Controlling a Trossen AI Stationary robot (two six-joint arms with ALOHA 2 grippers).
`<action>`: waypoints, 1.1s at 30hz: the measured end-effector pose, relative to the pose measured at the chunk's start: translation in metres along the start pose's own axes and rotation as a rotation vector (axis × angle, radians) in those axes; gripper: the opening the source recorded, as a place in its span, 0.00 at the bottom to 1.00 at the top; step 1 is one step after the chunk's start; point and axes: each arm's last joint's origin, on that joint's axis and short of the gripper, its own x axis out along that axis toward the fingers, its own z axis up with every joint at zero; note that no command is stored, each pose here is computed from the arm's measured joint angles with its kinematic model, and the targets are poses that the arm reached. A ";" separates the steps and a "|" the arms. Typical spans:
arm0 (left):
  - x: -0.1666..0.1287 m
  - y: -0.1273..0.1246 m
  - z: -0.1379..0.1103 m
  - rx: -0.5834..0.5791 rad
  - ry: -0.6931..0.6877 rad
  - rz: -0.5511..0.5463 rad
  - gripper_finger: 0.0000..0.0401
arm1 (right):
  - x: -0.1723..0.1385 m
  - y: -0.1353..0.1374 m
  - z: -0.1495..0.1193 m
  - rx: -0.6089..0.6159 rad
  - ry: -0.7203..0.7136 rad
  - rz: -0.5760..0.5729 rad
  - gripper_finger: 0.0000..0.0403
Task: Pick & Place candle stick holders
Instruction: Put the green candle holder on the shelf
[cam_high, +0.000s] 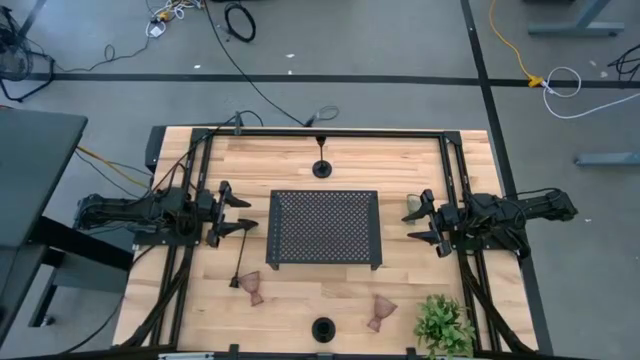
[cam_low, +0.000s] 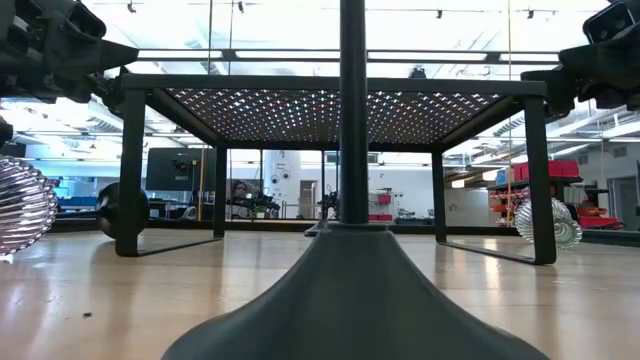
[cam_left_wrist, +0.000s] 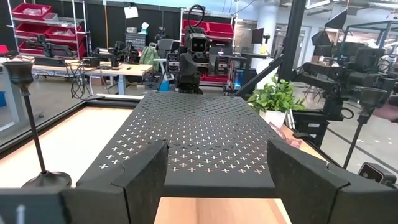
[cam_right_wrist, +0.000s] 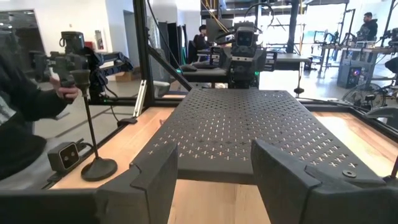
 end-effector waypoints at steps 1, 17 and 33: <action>0.000 0.000 0.000 0.000 0.000 0.000 0.67 | 0.000 0.000 0.000 0.000 -0.005 0.000 0.51; 0.000 0.002 0.001 0.001 -0.019 0.065 0.67 | -0.006 -0.009 0.028 0.079 -0.303 -0.328 0.51; 0.000 0.002 0.001 -0.002 -0.019 0.064 0.67 | 0.018 0.003 0.032 0.357 -0.329 -0.036 0.51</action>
